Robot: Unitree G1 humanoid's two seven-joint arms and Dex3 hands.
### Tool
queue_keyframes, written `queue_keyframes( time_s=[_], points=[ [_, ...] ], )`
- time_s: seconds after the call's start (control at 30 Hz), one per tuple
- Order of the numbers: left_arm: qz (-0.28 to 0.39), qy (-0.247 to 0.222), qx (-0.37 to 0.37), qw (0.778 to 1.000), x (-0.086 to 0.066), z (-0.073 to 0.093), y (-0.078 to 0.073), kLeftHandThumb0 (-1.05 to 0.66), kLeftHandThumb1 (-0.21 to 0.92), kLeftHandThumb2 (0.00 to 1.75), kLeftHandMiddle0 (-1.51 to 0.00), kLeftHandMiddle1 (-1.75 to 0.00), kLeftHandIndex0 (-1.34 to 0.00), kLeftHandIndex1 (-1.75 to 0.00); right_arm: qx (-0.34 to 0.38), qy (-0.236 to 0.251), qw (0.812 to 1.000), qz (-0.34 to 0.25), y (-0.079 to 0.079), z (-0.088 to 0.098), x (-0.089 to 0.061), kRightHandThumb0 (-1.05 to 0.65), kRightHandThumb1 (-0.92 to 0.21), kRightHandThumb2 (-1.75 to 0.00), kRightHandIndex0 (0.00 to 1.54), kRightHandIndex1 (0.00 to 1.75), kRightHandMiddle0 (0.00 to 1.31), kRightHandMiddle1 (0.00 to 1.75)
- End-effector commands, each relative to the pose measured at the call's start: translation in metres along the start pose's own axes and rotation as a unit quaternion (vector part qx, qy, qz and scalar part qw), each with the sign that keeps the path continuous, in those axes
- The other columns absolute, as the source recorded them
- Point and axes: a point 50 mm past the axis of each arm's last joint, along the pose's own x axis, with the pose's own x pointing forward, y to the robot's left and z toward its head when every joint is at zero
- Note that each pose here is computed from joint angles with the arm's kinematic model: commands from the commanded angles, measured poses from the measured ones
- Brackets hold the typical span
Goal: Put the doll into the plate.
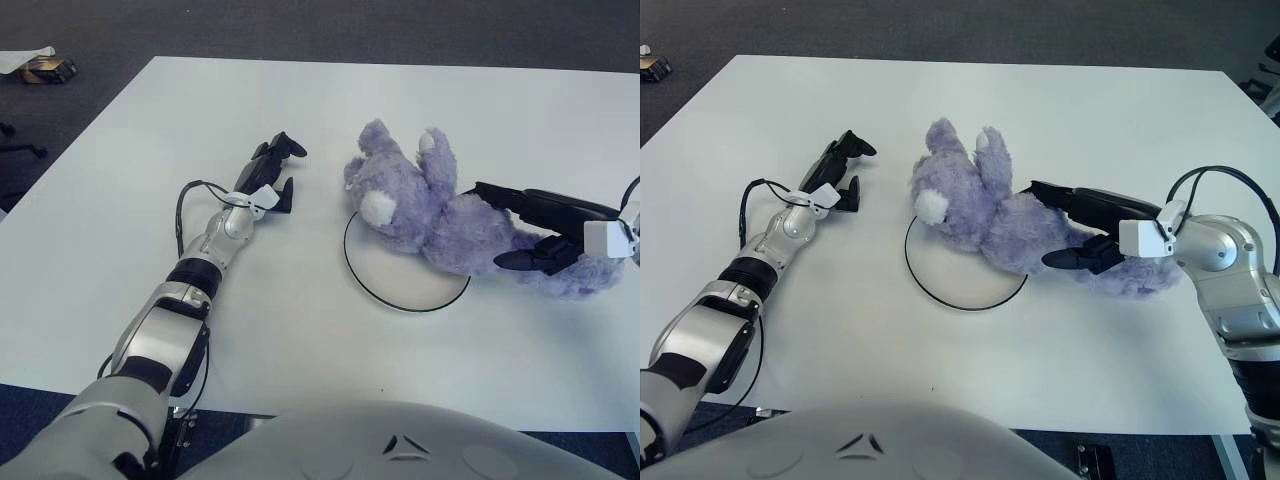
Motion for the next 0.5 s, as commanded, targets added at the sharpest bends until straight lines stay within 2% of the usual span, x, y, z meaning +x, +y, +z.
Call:
queue_keyframes(
  time_s=[0.0, 0.47],
  points=[
    [-0.032, 0.040, 0.003, 0.999, -0.0152, -0.0166, -0.0127, 0.24, 0.37, 1.64, -0.03, -1.26, 0.00, -1.58, -0.004, 0.028, 0.999, 0.025, 0.0100, -0.0082, -0.0023, -0.95, -0.92, -0.68, 0.00, 0.28, 0.00, 0.80],
    [-0.043, 0.037, 0.009, 0.998, -0.0153, -0.0185, -0.0136, 0.26, 0.32, 1.64, 0.00, -1.28, 0.00, -1.58, -0.007, 0.027, 1.000, -0.012, 0.0093, -0.0036, -0.0089, -0.99, -0.92, -0.63, 0.02, 0.31, 0.00, 0.81]
  ],
)
